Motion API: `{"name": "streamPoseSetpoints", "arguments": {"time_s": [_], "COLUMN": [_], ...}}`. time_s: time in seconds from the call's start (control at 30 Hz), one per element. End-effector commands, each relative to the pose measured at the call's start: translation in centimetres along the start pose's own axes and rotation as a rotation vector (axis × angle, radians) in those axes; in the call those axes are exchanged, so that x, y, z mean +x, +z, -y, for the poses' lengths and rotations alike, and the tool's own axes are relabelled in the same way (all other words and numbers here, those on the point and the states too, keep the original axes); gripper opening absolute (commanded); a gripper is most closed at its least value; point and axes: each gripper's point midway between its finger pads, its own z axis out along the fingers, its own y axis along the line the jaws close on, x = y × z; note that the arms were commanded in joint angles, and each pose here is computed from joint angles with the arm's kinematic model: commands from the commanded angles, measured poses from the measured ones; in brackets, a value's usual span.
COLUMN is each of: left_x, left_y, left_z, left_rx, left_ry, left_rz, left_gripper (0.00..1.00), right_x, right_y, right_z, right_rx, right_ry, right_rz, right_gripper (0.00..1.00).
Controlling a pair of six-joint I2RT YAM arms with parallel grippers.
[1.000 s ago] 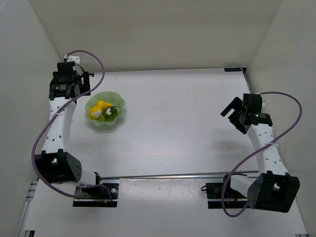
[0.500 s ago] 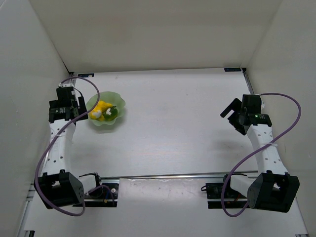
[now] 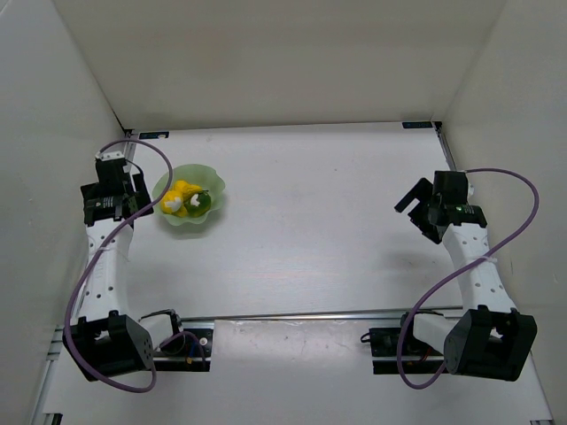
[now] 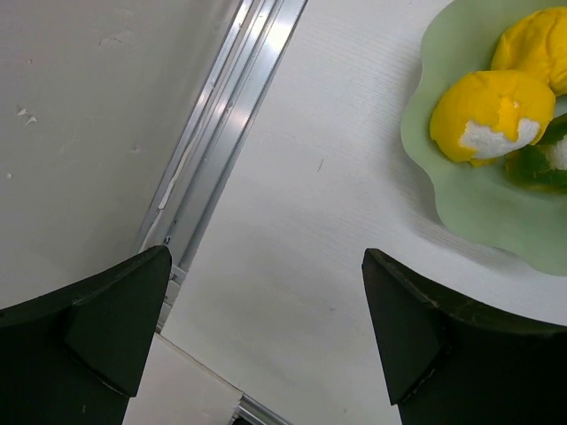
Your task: Place and organize the fake fruits in the fruit bowl
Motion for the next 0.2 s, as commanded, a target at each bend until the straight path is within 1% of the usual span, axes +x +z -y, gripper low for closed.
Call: {"name": "streamPoseSetpoints", "arguments": {"time_s": [0.0, 0.03, 0.17], "left_x": [-0.46, -0.41, -0.61], "left_y": [-0.43, -0.37, -0.79], "left_z": [-0.67, -0.94, -0.01], "left_rx": [-0.027, -0.034, 0.038], "left_ry": [-0.036, -0.042, -0.053], "left_rz": [0.025, 0.023, 0.037], "left_gripper": [1.00, 1.00, 1.00], "right_x": [0.32, 0.32, 0.32], "right_y": [0.06, 0.07, 0.07], "right_z": [0.47, 0.47, 0.47], "right_rx": [0.008, 0.008, 0.008], "right_ry": [0.002, 0.002, 0.002], "right_rz": [0.000, 0.000, 0.000], "right_gripper": [1.00, 1.00, 1.00]}}
